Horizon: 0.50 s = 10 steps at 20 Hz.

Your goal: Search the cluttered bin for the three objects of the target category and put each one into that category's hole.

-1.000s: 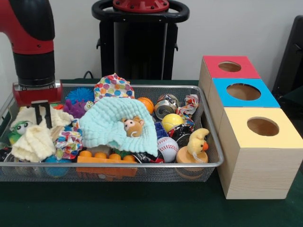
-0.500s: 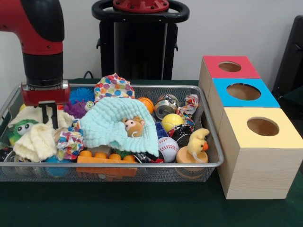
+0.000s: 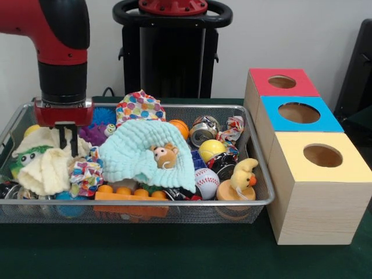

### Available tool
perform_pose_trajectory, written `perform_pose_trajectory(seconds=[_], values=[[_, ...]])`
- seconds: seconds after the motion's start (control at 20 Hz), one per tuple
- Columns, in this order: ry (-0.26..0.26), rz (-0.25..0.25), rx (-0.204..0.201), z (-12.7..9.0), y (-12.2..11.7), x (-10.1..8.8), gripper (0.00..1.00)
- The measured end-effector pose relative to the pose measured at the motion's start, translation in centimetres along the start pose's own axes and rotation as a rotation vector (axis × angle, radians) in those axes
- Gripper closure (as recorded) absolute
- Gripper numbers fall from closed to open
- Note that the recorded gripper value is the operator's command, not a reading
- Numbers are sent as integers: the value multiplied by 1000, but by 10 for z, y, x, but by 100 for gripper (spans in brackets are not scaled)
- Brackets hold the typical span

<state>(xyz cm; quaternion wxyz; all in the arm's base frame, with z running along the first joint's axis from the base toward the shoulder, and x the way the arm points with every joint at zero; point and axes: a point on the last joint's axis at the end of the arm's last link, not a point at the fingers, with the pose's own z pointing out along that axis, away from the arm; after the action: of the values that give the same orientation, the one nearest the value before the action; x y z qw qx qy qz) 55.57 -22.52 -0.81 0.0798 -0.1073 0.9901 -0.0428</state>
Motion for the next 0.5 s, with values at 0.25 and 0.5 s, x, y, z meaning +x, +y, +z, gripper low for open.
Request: perform_pose_trajectory(seconds=[0.25, 0.5], values=[[8, 35, 4, -2, 8, 0, 100], [10, 68, 11, -3, 17, 0, 100]])
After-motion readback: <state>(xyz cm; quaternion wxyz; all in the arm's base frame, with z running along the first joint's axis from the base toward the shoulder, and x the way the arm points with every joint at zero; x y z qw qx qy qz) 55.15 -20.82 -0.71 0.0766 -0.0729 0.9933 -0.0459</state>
